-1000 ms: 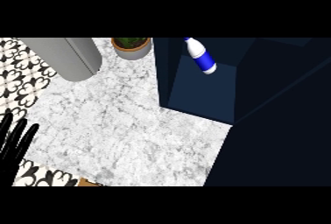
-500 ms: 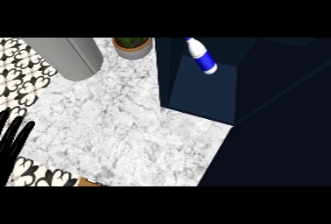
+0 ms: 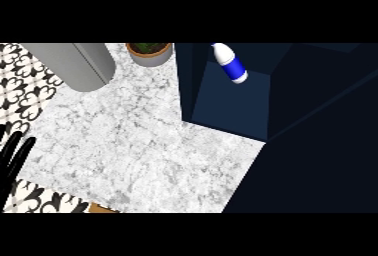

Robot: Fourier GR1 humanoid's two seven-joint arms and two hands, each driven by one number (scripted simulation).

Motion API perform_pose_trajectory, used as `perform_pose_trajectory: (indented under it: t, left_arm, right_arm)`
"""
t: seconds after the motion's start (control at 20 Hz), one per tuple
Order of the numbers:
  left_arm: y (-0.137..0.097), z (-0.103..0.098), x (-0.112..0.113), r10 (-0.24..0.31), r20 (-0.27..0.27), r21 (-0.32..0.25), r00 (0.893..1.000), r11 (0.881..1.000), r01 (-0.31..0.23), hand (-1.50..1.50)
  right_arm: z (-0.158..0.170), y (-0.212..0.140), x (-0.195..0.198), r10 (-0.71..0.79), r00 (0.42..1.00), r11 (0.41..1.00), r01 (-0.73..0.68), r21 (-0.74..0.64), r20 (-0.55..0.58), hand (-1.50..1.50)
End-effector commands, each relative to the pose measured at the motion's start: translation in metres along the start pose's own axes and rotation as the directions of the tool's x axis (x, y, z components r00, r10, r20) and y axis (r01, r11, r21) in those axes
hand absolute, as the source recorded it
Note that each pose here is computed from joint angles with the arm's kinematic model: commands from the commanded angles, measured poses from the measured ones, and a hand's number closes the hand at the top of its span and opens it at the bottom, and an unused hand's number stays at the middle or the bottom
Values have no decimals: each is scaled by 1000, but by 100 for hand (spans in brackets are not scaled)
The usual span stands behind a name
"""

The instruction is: Pick up the bottled water, place it into the cabinet and close the cabinet

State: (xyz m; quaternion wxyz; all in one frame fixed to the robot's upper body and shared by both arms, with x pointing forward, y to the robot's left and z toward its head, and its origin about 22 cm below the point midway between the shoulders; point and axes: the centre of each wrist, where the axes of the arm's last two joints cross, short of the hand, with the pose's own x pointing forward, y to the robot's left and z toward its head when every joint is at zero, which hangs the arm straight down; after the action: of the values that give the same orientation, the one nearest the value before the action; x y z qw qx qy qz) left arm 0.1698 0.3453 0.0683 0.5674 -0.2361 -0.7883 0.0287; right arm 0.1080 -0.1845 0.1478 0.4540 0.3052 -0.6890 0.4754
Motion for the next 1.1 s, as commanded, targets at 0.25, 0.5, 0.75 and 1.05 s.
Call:
perform_pose_trajectory:
  t: [0.25,0.5,0.75,1.05]
  left_arm:
    - [3,-8,6,-6,22,-31,1000,999,6,-150]
    - [5,-8,6,-6,20,-27,1000,1000,6,-150]
    - [9,-8,9,-12,20,-25,1000,1000,12,-150]
    - [17,-4,10,-11,10,0,1000,1000,11,-150]
  right_arm:
    - [-23,17,-19,-251,966,966,245,88,62,150]
    - [-23,7,-27,-260,964,965,260,23,57,150]
    - [-34,-15,-30,-171,985,984,171,-50,8,150]
    - [-60,-43,-36,-67,993,998,64,-30,-100,150]
